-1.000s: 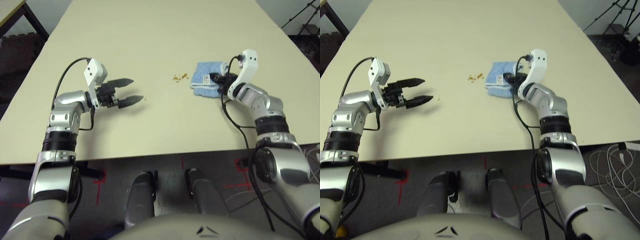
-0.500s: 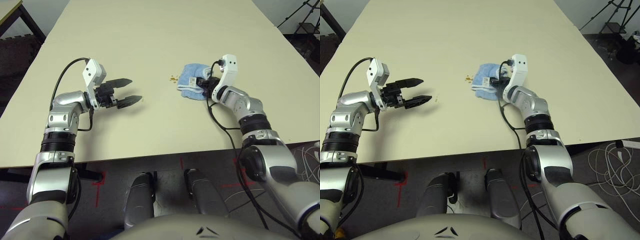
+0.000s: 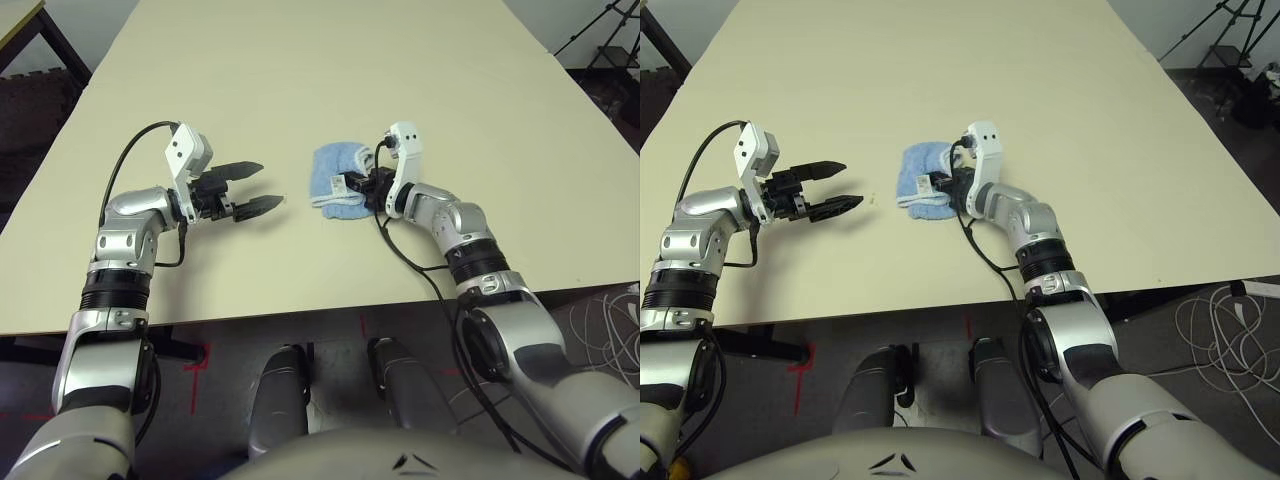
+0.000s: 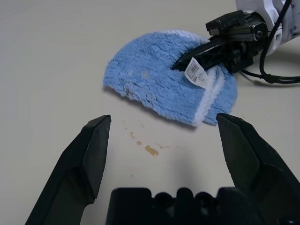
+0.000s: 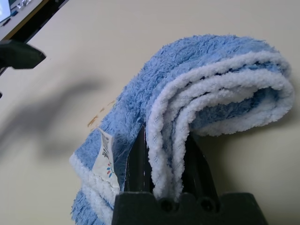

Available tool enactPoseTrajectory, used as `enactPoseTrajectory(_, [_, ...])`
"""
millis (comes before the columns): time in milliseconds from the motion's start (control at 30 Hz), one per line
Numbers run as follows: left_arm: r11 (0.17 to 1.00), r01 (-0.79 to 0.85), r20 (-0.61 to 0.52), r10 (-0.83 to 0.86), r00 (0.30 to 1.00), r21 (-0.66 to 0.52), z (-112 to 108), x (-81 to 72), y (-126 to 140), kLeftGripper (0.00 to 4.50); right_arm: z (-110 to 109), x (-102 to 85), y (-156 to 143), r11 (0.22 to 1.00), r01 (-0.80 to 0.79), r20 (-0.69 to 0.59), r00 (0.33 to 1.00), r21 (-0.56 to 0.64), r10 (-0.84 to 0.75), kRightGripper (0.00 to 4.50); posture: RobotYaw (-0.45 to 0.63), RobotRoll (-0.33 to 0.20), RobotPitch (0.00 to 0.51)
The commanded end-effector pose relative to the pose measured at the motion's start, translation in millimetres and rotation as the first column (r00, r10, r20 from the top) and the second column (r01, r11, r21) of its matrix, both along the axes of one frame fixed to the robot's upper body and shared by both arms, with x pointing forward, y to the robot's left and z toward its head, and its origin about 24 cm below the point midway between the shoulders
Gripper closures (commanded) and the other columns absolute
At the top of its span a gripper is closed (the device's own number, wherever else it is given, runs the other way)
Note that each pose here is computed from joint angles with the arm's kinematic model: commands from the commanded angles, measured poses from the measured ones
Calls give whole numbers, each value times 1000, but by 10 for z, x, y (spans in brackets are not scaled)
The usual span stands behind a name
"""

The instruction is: Wipe the water off the table with a rag.

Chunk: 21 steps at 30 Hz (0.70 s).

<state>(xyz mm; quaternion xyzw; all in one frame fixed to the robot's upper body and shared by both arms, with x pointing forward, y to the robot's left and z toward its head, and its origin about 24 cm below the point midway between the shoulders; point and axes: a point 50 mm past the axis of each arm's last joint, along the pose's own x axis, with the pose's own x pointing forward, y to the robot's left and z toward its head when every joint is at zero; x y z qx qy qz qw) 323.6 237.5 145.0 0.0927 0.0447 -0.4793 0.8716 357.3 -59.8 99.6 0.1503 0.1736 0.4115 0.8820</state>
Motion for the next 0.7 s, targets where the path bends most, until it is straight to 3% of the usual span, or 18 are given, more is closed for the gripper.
enactPoseTrajectory(33, [1000,0,4,0,1000,-9,-13,-11,-14,0,-190,-76,35,1000,-7,-84,996,-19,5,4483,-144,0,143])
enactPoseTrajectory(400, [1000,-1,6,1,1000,-13,-18,2,-29,0,83,326,-657,920,391,36,920,-14,-390,4483,-149,0,140])
enactPoseTrajectory(700, [1000,1,4,-1,1000,-14,-24,12,-40,0,315,438,-1030,855,516,102,849,45,-518,4483,-158,0,146])
